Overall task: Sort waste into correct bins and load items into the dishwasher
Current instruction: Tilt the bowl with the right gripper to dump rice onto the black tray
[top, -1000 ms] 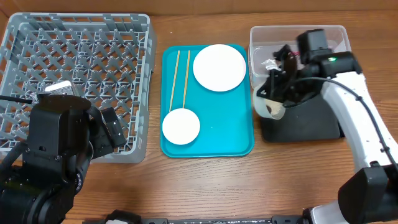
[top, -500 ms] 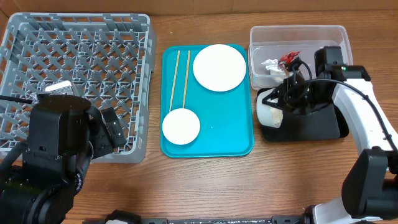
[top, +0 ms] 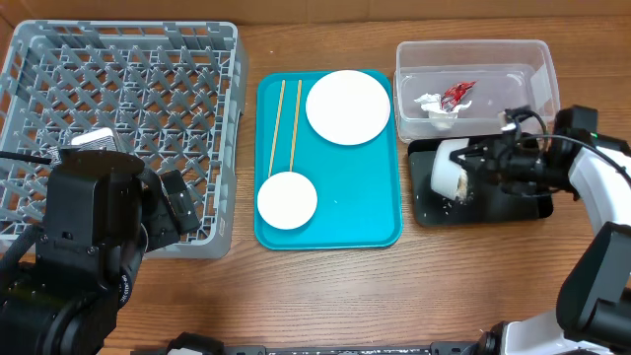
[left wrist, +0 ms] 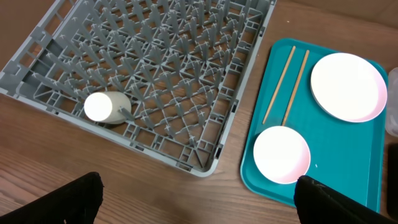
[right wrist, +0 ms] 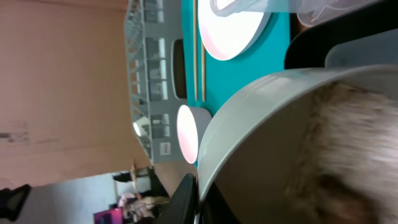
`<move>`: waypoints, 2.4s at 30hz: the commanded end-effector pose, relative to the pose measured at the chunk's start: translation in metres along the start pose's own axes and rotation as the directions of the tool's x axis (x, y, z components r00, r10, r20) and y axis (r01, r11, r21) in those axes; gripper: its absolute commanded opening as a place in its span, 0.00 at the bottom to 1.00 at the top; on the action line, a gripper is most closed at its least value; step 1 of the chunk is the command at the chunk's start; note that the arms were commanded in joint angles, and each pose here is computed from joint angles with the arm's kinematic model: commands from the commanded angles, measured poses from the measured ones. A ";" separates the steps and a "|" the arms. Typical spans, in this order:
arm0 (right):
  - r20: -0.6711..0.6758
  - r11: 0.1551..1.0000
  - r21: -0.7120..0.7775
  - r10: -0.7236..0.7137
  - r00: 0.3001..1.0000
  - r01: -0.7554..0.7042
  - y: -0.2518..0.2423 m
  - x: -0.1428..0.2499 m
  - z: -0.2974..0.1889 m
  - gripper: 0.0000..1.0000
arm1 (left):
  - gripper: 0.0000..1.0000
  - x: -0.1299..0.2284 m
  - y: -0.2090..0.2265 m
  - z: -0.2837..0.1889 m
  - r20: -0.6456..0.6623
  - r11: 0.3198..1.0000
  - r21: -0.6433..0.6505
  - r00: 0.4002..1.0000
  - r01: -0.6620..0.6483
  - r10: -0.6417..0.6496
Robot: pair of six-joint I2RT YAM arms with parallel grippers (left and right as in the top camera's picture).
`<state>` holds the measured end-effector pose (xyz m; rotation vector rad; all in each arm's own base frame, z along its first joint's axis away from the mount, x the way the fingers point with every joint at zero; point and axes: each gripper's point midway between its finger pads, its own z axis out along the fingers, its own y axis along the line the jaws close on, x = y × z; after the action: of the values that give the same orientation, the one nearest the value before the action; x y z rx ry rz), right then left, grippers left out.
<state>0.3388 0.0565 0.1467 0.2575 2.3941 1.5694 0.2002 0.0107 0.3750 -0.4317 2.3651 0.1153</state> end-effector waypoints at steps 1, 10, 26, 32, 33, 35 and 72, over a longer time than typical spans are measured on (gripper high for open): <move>0.021 0.990 -0.142 -0.010 1.000 0.013 0.014 0.003 -0.002 0.04 | 1.00 0.000 -0.003 0.000 0.000 1.000 0.011 1.000 0.010 -0.010; 0.070 0.931 -0.351 -0.084 0.994 0.104 0.039 0.002 -0.007 0.04 | 1.00 0.000 -0.003 0.000 0.000 1.000 0.011 1.000 0.010 -0.010; 0.085 0.930 -0.367 0.001 0.996 0.031 0.036 -0.003 -0.021 0.04 | 1.00 0.000 -0.003 0.000 0.000 1.000 0.011 1.000 0.010 -0.010; 0.083 0.960 -0.280 0.022 0.996 0.002 0.020 0.000 -0.018 0.04 | 1.00 0.000 -0.003 0.000 0.000 1.000 0.011 1.000 0.010 -0.010; 0.087 0.963 -0.268 0.006 0.996 0.018 0.018 0.000 -0.018 0.04 | 1.00 0.000 -0.003 0.000 0.000 1.000 0.011 1.000 0.010 -0.010; 0.086 0.982 -0.186 0.049 0.995 -0.032 0.002 -0.003 -0.017 0.04 | 1.00 0.000 -0.003 0.000 0.000 1.000 0.011 1.000 0.010 -0.010; -0.117 0.937 0.282 -0.178 0.977 0.205 0.053 0.028 0.008 0.04 | 1.00 0.000 -0.003 0.000 0.000 1.000 0.011 1.000 0.010 -0.010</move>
<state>0.3128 0.0878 0.1772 0.1811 2.5632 1.4416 0.2001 0.0107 0.3749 -0.4317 2.3655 0.1155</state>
